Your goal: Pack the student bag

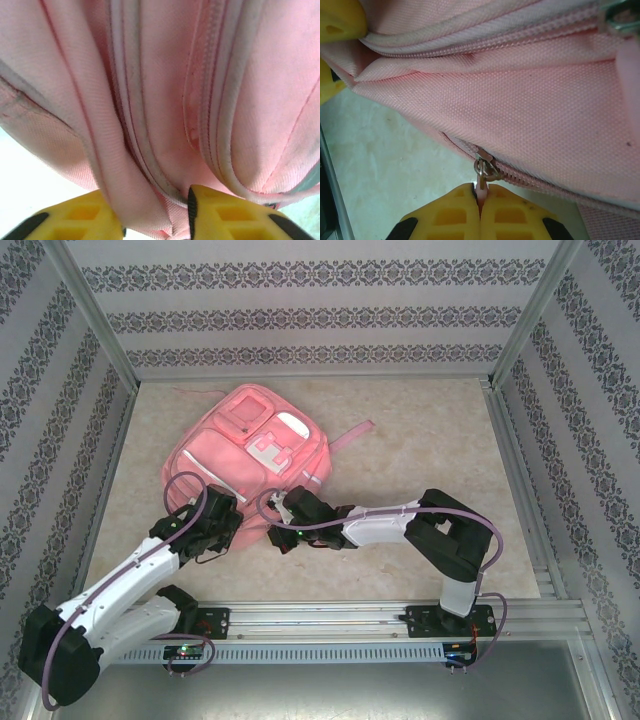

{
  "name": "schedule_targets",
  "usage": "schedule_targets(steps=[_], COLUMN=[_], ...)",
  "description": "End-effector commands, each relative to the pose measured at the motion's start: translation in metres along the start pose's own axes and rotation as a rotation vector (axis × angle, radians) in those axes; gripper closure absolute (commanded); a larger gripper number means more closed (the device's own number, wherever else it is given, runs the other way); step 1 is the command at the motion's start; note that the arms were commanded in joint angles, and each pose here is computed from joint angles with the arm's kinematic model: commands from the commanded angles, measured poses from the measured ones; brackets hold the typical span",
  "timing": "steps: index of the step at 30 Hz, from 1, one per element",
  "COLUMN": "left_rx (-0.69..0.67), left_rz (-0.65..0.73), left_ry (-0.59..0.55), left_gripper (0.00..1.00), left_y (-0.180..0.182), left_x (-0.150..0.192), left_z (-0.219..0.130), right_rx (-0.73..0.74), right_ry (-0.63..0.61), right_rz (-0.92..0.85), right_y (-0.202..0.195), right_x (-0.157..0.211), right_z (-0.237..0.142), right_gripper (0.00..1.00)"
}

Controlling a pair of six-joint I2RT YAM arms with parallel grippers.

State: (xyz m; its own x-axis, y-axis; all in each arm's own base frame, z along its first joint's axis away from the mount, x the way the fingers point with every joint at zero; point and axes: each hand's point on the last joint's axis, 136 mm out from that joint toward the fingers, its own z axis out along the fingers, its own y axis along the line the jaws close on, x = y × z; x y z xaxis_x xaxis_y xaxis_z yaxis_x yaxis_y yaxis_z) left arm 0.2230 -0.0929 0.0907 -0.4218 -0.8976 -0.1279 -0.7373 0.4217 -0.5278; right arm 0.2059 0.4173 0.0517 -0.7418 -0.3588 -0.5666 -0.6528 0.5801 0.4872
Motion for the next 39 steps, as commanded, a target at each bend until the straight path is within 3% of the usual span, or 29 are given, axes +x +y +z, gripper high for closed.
schedule_targets(steps=[1,8,29,35,39], left_rx=[0.029,0.049,0.083,0.117,0.127], left_rz=[0.010,0.032,0.070,0.098,0.129], left_ry=[-0.047,-0.063,-0.040,0.005,0.037], left_gripper=[0.77,1.00,1.00,1.00,1.00], left_y=[-0.006,-0.009,-0.018,-0.030,-0.039], left_x=[-0.006,-0.012,-0.013,-0.004,0.002], left_z=[0.003,-0.006,-0.019,-0.014,-0.010], right_rx=[0.001,0.044,0.214,0.331,0.325], right_ry=[-0.023,-0.029,-0.070,-0.139,-0.170], right_rz=[-0.003,0.020,0.145,0.226,0.240], right_y=[0.003,-0.016,-0.073,-0.104,-0.108], right_x=[-0.003,0.001,-0.001,-0.002,-0.008], right_z=[-0.003,-0.015,-0.032,-0.051,-0.058], right_gripper=[1.00,1.00,1.00,1.00,1.00])
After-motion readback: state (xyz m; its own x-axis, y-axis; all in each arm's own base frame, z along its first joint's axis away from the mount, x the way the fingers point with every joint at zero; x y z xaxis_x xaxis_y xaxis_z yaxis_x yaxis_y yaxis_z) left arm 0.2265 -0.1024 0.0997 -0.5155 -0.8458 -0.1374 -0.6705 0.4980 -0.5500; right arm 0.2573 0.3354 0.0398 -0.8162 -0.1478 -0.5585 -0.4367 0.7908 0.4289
